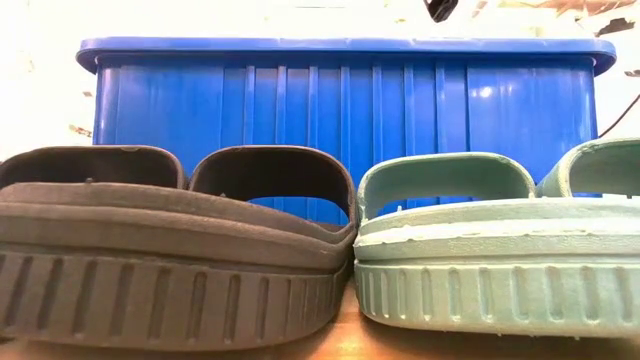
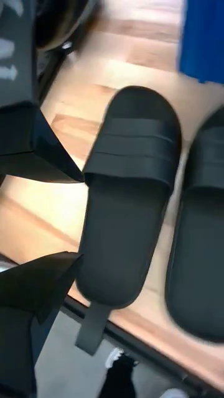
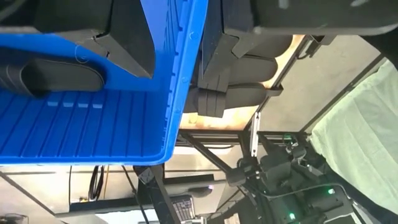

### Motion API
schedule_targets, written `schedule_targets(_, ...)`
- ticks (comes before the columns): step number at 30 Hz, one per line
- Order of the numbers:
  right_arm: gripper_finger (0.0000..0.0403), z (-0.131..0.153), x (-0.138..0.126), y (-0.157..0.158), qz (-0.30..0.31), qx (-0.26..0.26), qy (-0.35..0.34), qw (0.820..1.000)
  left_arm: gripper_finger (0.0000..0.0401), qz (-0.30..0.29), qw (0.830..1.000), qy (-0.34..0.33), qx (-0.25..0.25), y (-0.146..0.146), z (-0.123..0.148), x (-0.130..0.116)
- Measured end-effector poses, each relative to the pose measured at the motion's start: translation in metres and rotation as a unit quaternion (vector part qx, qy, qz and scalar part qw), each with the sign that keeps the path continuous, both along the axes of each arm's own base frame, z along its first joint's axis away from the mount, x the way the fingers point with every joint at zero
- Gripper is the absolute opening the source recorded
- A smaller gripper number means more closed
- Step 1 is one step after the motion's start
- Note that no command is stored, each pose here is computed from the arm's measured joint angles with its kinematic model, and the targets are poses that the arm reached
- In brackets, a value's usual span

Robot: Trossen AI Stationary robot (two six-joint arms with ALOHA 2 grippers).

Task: Pick and place slides into bin
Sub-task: Put the black slide into the blue bin

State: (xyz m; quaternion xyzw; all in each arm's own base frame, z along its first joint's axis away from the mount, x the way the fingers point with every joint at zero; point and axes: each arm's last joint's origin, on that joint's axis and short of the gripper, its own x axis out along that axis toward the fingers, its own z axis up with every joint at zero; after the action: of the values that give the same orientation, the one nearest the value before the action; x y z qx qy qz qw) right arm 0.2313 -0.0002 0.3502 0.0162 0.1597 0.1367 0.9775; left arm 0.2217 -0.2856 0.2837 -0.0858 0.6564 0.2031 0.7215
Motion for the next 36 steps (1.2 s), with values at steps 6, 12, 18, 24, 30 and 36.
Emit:
schedule_targets(6, 0.012, 0.0, 0.0, 0.0, 0.0, 0.0, 0.001, 1.0, 0.0181, -0.035, 0.999, 0.038, 0.004, 0.012, -0.01, 0.011)
schedule_targets(12, 0.012, -0.001, 0.0, 0.0, 0.0, 0.0, 0.003, 1.0, 0.0181, -0.083, 0.992, 0.052, 0.078, 0.02, -0.035, 0.006)
schedule_targets(18, 0.012, 0.0, -0.001, 0.0, 0.0, 0.0, 0.003, 1.0, 0.0181, -0.087, 0.989, 0.053, 0.107, 0.016, -0.047, -0.008)
schedule_targets(24, 0.012, 0.001, -0.001, 0.0, -0.001, 0.0, -0.001, 1.0, 0.0181, -0.08, 0.987, 0.013, 0.142, 0.013, -0.05, -0.014)
schedule_targets(30, 0.012, 0.003, 0.0, 0.0, 0.001, -0.005, -0.018, 1.0, 0.0181, -0.086, 0.988, -0.023, 0.123, 0.006, -0.055, -0.009)
schedule_targets(36, 0.0122, 0.005, 0.001, 0.0, 0.002, -0.008, -0.03, 1.0, 0.0181, -0.104, 0.984, 0.004, 0.143, 0.001, -0.075, -0.005)
